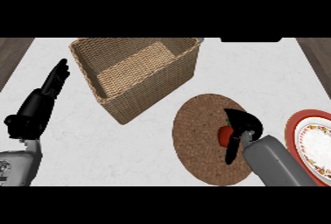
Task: Pick the bell pepper from the placemat and place it in the basket
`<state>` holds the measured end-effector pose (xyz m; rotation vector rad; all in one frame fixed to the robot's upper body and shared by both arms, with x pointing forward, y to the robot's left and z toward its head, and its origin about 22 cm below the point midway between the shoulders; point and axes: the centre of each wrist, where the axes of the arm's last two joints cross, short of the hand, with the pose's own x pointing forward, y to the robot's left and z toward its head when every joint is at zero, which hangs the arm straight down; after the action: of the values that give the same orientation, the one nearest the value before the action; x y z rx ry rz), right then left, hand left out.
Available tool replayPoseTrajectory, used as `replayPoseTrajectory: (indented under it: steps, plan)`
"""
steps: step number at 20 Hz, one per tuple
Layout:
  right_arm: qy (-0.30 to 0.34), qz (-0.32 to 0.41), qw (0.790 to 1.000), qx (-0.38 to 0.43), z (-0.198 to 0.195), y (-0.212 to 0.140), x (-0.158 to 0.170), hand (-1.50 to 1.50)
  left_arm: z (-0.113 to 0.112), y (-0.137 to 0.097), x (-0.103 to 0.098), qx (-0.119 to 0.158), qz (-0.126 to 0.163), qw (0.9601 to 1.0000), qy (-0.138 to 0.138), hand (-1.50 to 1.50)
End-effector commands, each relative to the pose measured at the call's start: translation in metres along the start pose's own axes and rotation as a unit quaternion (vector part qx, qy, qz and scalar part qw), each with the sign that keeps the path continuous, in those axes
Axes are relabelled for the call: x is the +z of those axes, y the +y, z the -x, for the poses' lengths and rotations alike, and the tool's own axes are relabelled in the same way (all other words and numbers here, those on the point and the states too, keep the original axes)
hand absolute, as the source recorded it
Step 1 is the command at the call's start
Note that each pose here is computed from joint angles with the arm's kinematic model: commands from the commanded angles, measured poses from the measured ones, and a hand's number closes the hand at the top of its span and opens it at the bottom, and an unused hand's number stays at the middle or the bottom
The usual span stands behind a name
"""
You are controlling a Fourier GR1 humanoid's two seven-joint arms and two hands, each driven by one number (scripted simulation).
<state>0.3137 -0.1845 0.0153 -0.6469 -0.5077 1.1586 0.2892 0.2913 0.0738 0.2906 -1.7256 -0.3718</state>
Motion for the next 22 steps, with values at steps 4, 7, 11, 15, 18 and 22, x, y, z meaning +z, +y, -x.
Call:
replayPoseTrajectory:
  steps: [4, 7, 11, 15, 18, 22]
  plan:
    - [0.005, -0.009, 0.999, -0.034, -0.006, 0.008, -0.009, 1.5, 0.003, 0.008, -0.002, 0.004, 0.007, 1.0, 0.003, 0.0]
    - [-0.009, 0.0, 1.0, -0.004, 0.004, 0.018, -0.021, 1.5, 0.006, 0.0, 0.002, 0.001, 0.003, 1.0, 0.0, 0.0]
    - [-0.024, 0.014, 0.999, 0.024, 0.011, 0.016, -0.027, 1.5, -0.008, 0.003, -0.005, 0.0, -0.001, 1.0, 0.004, 0.0]
    - [-0.033, 0.053, 0.998, 0.032, -0.01, 0.013, -0.031, 1.5, 0.011, 0.011, 0.001, -0.003, 0.0, 1.0, -0.001, 0.0]
    - [0.009, 0.099, 0.995, 0.011, -0.004, 0.01, -0.012, 1.5, -0.002, 0.006, 0.008, -0.004, 0.001, 1.0, 0.002, 0.0]
    - [0.153, 0.174, 0.968, -0.101, -0.026, 0.042, 0.003, 1.5, -0.001, 0.015, 0.01, -0.011, -0.01, 0.9998, 0.014, 0.0]
